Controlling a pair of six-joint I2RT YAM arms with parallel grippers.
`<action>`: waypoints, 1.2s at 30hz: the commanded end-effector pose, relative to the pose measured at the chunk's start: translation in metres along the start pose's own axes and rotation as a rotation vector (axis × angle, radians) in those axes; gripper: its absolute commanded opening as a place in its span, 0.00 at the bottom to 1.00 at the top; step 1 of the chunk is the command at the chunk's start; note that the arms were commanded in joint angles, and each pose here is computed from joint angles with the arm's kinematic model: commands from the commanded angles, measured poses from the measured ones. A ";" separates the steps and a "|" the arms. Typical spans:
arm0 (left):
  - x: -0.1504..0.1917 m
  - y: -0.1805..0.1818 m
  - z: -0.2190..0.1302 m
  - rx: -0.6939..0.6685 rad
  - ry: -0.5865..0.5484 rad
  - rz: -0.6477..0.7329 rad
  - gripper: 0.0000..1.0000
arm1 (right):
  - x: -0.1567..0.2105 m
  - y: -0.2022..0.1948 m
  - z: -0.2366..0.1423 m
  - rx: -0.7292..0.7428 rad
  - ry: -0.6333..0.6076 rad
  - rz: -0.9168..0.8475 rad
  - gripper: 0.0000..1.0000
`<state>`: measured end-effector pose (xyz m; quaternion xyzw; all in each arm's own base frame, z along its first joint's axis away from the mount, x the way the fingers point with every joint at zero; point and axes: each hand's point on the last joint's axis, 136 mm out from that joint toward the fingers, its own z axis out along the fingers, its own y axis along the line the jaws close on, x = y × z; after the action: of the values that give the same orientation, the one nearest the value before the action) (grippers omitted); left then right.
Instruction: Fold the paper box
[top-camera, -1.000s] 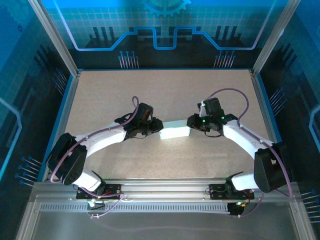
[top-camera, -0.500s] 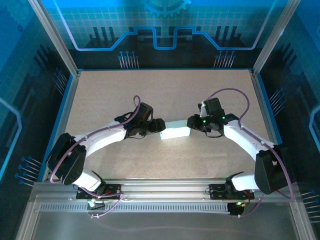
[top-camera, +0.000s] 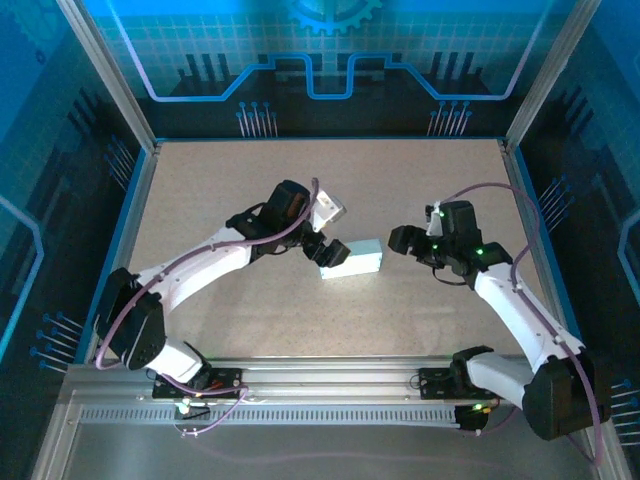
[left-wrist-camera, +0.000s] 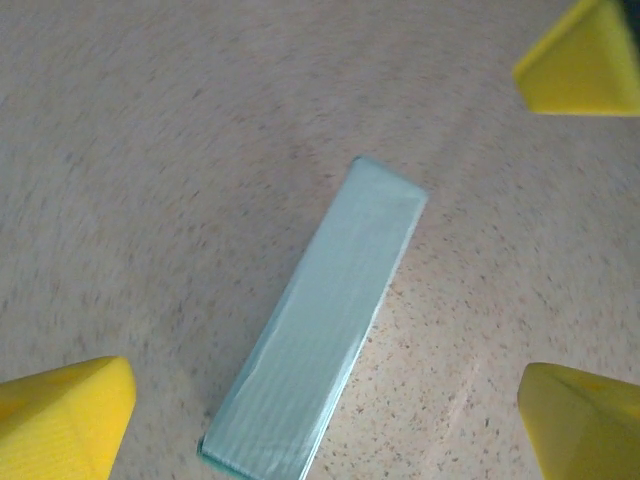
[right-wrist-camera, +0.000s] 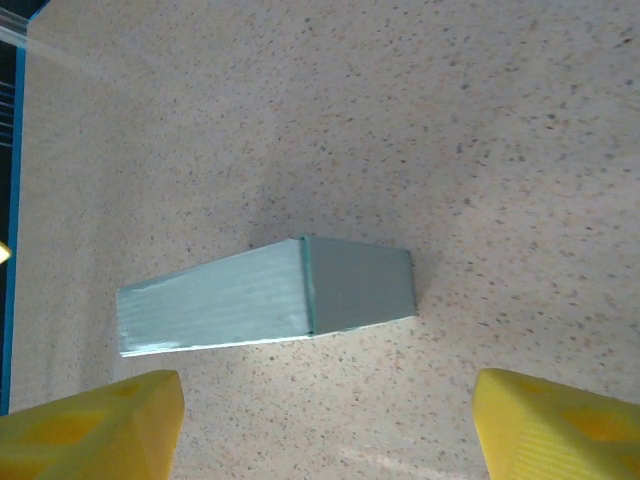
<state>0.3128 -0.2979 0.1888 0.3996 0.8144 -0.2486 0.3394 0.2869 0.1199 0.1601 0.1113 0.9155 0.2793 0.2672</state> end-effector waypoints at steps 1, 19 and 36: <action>0.006 -0.023 0.001 0.151 0.066 0.282 0.97 | 0.013 -0.016 -0.005 0.014 0.034 0.029 0.77; 0.037 0.003 0.040 0.169 0.373 0.369 0.75 | 0.017 -0.027 -0.005 0.023 0.046 0.041 0.75; 0.060 0.019 0.060 0.070 0.476 0.512 0.43 | 0.015 -0.028 -0.005 0.032 0.044 0.034 0.75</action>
<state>0.3195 -0.3017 0.1072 0.6313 0.7481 -0.1171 0.1675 0.2742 0.1023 0.1446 0.1244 0.9205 0.2737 0.2495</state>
